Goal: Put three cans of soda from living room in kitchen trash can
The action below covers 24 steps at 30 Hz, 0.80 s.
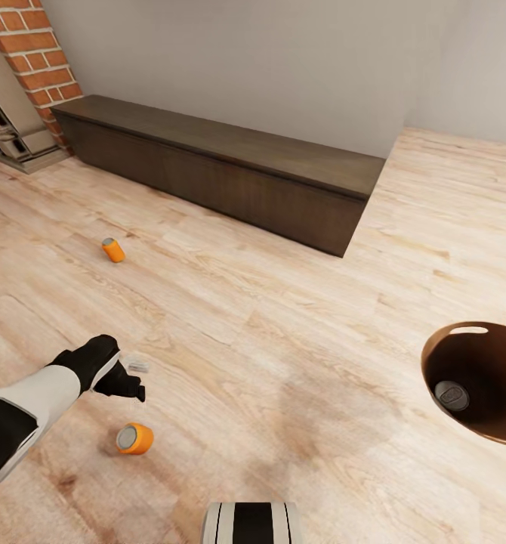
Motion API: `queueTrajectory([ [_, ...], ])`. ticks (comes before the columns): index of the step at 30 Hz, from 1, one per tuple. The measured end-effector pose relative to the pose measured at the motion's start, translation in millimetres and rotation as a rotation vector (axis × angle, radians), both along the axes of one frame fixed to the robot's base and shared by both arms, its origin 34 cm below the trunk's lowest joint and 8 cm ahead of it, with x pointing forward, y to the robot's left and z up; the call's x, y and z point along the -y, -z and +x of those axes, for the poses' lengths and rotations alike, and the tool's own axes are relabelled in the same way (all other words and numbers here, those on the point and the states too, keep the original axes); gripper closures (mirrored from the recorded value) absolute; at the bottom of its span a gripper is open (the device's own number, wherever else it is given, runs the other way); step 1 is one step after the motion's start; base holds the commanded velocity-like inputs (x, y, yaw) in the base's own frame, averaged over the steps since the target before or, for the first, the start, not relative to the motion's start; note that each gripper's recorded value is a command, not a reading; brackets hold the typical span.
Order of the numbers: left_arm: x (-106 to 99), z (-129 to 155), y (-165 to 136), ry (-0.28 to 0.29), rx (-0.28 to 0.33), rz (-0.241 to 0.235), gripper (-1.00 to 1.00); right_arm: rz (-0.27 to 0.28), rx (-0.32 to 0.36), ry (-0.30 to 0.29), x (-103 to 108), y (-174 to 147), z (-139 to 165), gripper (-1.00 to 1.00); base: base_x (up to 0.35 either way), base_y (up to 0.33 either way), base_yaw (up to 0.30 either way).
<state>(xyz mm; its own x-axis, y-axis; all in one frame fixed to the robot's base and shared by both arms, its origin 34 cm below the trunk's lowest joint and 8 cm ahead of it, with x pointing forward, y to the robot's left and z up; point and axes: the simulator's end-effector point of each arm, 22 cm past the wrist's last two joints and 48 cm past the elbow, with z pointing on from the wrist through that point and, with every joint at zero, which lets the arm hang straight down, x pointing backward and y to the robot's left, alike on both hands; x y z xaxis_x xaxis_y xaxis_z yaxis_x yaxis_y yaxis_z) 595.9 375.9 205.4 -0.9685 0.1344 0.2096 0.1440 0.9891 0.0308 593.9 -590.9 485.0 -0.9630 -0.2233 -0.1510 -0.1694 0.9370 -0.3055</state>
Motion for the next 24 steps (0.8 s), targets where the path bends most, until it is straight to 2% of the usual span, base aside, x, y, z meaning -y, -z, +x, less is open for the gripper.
queueTrajectory([
  [2,5.0,0.6,1.0,0.008,0.002,-0.005,-1.0,0.0,0.0,0.0,0.0,0.1,-0.1,1.0,0.0,0.0,0.0],
  [7,36.5,-0.9,7.1,0.037,-0.004,-0.04,-1.0,0.0,0.0,0.0,0.0,0.1,0.0,1.0,0.0,0.0,0.0],
  [9,41.6,-4.9,9.7,0.045,-0.01,-0.045,-1.0,0.0,0.0,0.001,0.0,0.0,0.0,1.0,0.0,0.0,0.0],
  [24,44.8,-26.8,40.1,0.046,-0.071,-0.048,-1.0,0.002,-0.053,0.0,-0.9,29.3,-1.5,1.0,0.0,0.0,0.0],
])
